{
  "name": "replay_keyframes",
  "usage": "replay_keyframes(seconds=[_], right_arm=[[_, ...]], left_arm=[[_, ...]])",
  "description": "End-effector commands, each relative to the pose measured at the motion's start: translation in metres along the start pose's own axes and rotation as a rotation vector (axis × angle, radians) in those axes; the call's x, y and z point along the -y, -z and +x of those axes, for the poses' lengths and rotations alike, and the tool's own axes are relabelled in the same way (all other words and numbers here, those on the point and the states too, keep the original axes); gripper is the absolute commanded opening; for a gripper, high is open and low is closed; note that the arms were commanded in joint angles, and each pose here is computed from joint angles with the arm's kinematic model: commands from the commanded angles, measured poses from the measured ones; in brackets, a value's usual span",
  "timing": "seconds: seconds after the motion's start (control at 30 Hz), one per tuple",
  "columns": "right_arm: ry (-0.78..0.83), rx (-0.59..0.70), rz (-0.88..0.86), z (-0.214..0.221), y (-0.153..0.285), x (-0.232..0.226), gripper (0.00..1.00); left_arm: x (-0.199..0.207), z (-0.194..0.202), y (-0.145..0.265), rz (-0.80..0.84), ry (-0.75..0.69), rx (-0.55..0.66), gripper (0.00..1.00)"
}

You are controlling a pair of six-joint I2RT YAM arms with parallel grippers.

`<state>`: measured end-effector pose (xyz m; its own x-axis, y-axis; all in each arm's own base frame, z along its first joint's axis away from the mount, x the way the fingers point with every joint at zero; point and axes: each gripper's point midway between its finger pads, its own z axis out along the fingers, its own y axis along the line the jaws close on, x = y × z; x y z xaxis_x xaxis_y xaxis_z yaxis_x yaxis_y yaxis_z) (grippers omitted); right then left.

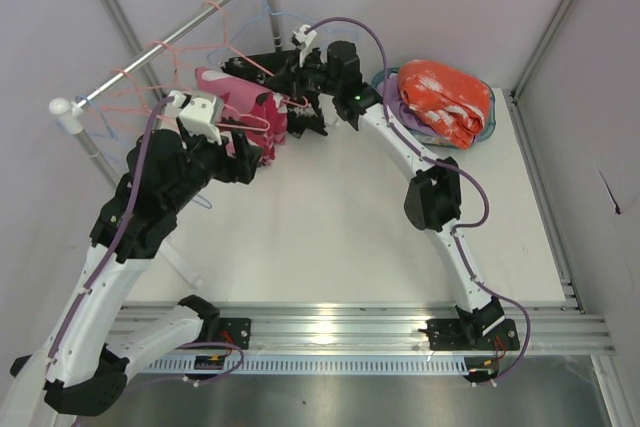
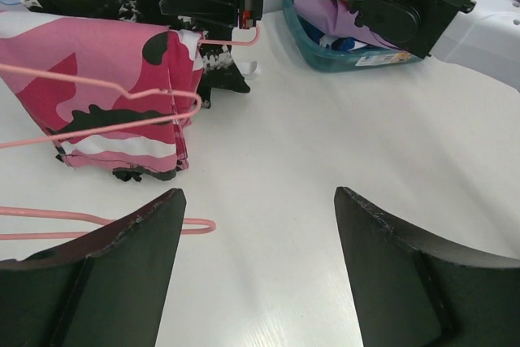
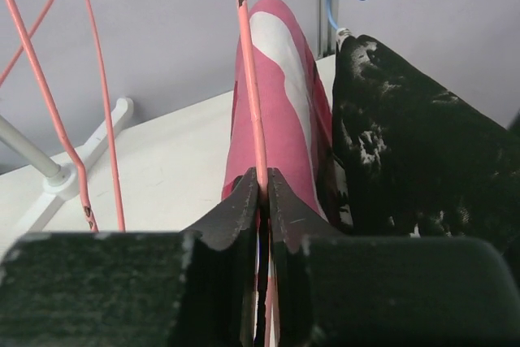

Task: Remove the trousers from the hanger
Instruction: Grab a hanger with trousers on it with the right arm

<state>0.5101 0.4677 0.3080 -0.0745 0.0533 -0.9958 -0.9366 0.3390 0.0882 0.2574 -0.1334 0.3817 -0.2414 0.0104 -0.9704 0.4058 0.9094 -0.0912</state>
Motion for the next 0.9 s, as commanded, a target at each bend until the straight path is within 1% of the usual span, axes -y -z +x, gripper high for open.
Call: replay_keyframes(seconds=[0.0, 0.07, 0.23, 0.3, 0.33, 0.47, 0.53, 0.67, 0.87], right_arm=[[0.015, 0.003, 0.023, -0.01, -0.003, -0.005, 0.06], [0.022, 0.01, 0.031, -0.017, -0.002, -0.007, 0.0], [0.066, 0.098, 0.056, -0.073, 0.004, -0.029, 0.0], [0.083, 0.171, 0.084, -0.105, 0.009, -0.035, 0.0], [0.088, 0.194, 0.081, -0.116, 0.01, -0.043, 0.0], [0.118, 0.334, 0.129, -0.165, 0.016, -0.058, 0.0], [0.139, 0.375, 0.137, -0.182, 0.019, -0.065, 0.0], [0.136, 0.433, 0.143, -0.207, 0.026, -0.075, 0.0], [0.176, 0.478, 0.124, -0.234, 0.04, -0.095, 0.0]], left_arm=[[-0.006, -0.006, -0.001, -0.037, -0.022, 0.024, 0.8], [-0.01, -0.006, -0.001, -0.066, -0.007, 0.026, 0.8], [-0.032, -0.021, 0.008, -0.206, 0.043, 0.064, 0.8], [-0.037, -0.026, 0.011, -0.24, 0.064, 0.072, 0.8], [-0.043, -0.033, 0.015, -0.278, 0.077, 0.093, 0.8], [-0.06, -0.04, 0.026, -0.374, 0.124, 0.128, 0.8], [-0.067, -0.041, 0.033, -0.414, 0.153, 0.143, 0.8], [-0.089, -0.042, 0.049, -0.551, 0.202, 0.167, 0.81], [-0.102, -0.04, 0.06, -0.633, 0.26, 0.184, 0.8]])
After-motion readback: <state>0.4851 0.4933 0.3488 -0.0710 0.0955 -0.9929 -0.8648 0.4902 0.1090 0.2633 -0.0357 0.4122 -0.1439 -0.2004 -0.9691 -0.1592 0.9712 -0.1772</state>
